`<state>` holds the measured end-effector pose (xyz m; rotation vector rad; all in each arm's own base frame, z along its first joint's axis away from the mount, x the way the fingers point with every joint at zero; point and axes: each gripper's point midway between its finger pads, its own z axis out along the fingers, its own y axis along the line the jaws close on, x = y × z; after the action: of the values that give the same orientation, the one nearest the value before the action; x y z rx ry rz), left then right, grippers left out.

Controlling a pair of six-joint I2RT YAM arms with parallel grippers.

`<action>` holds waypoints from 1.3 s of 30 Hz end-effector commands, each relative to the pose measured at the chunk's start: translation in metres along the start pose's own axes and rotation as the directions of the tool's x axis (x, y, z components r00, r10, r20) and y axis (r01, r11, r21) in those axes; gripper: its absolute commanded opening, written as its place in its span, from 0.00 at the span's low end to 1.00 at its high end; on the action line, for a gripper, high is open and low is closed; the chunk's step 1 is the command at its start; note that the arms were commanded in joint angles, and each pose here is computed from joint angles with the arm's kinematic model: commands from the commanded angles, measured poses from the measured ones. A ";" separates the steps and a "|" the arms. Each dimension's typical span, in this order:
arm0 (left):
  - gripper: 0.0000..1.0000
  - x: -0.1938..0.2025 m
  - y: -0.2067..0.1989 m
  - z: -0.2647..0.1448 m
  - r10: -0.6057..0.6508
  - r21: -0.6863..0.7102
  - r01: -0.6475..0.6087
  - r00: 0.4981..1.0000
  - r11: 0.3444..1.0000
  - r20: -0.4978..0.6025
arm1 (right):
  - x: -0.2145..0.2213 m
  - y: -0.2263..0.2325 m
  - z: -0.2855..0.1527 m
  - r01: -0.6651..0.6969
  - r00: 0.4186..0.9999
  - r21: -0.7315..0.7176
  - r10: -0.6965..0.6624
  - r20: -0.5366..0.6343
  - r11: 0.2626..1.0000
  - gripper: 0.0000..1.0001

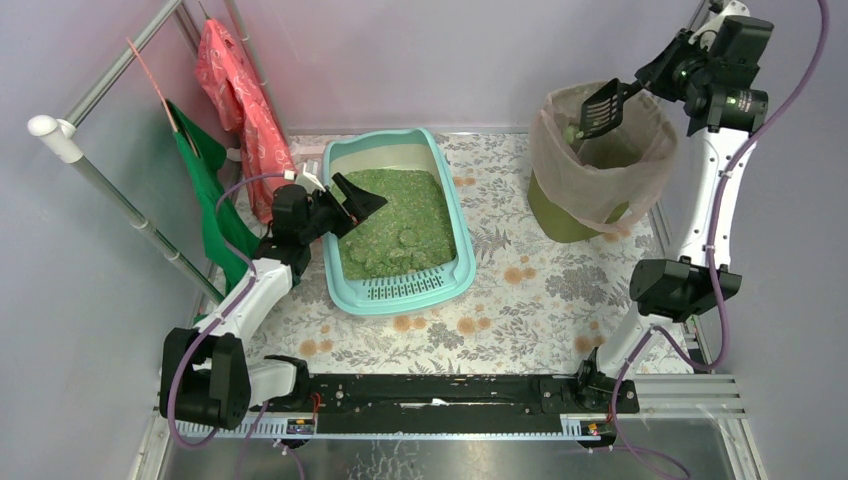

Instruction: Clean the litter box

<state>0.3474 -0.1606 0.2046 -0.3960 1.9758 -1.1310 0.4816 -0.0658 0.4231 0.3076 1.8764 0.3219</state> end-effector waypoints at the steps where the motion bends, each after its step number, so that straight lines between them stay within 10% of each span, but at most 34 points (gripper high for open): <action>1: 0.99 -0.002 -0.012 0.003 0.012 0.062 -0.012 1.000 0.998 0.002 | -0.028 0.009 -0.019 0.157 0.982 0.114 -0.168 0.089 0.981 0.00; 11: 0.99 -0.002 -0.011 0.004 0.010 0.061 -0.010 1.000 0.998 0.000 | -0.023 0.012 -0.014 0.279 0.952 0.232 -0.300 0.058 0.932 0.00; 39: 0.99 0.001 -0.006 0.002 0.011 0.044 -0.011 1.000 0.999 0.000 | 0.084 0.120 0.055 0.103 0.982 -0.258 -0.139 -0.127 0.961 0.00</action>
<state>0.3461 -0.1631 0.2005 -0.4077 1.9892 -1.1550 0.5089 0.0447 0.3340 0.0481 2.0968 0.2966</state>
